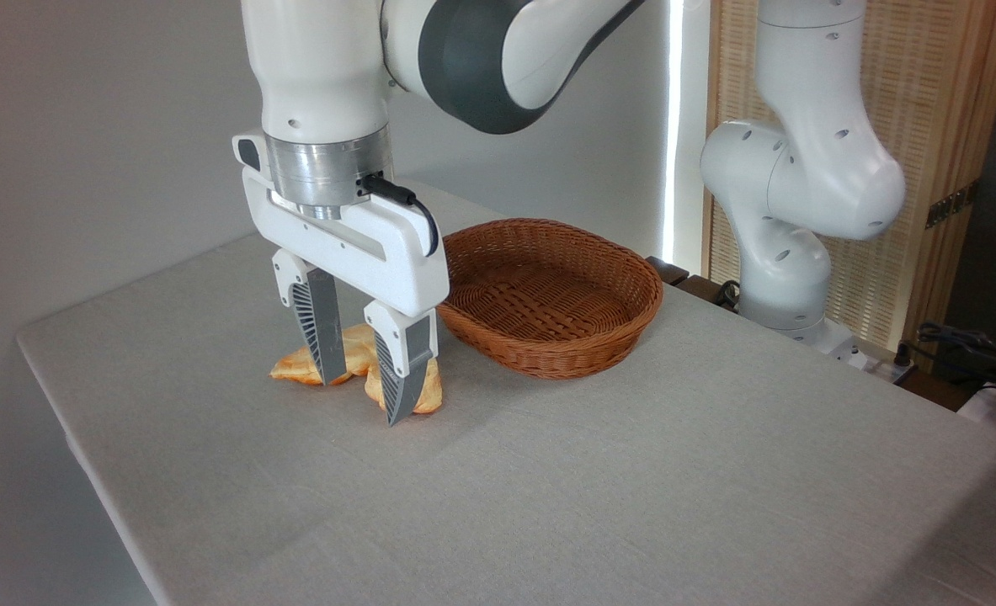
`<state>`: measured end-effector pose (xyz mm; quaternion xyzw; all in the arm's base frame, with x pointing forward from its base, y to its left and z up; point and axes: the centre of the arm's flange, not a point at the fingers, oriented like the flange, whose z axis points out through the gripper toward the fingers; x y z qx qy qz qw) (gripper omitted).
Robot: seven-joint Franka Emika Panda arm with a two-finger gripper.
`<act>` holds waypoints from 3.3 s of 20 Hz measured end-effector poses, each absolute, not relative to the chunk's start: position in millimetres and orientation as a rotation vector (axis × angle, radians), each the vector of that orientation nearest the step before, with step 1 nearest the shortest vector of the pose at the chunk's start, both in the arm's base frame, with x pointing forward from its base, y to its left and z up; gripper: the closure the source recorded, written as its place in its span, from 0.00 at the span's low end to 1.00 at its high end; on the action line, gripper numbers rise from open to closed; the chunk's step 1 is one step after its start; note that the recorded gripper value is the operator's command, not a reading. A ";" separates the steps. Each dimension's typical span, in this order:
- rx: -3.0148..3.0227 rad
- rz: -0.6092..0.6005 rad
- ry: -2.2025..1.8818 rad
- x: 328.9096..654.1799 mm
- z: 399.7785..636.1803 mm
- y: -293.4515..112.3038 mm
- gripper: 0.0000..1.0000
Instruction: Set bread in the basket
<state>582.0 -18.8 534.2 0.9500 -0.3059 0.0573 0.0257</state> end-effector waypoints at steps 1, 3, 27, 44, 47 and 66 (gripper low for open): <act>2.942 0.192 -0.937 580.7 539.7 -14.9 0.00; 2.940 0.191 -0.941 580.9 539.1 -16.5 0.00; 2.925 0.183 -0.980 581.1 536.6 -32.5 0.00; 2.832 -0.010 -1.141 561.5 487.9 -100.9 0.00; 2.801 -0.103 -1.174 551.2 477.8 -114.9 0.00; 2.729 -0.272 -1.260 546.4 412.3 -158.5 0.57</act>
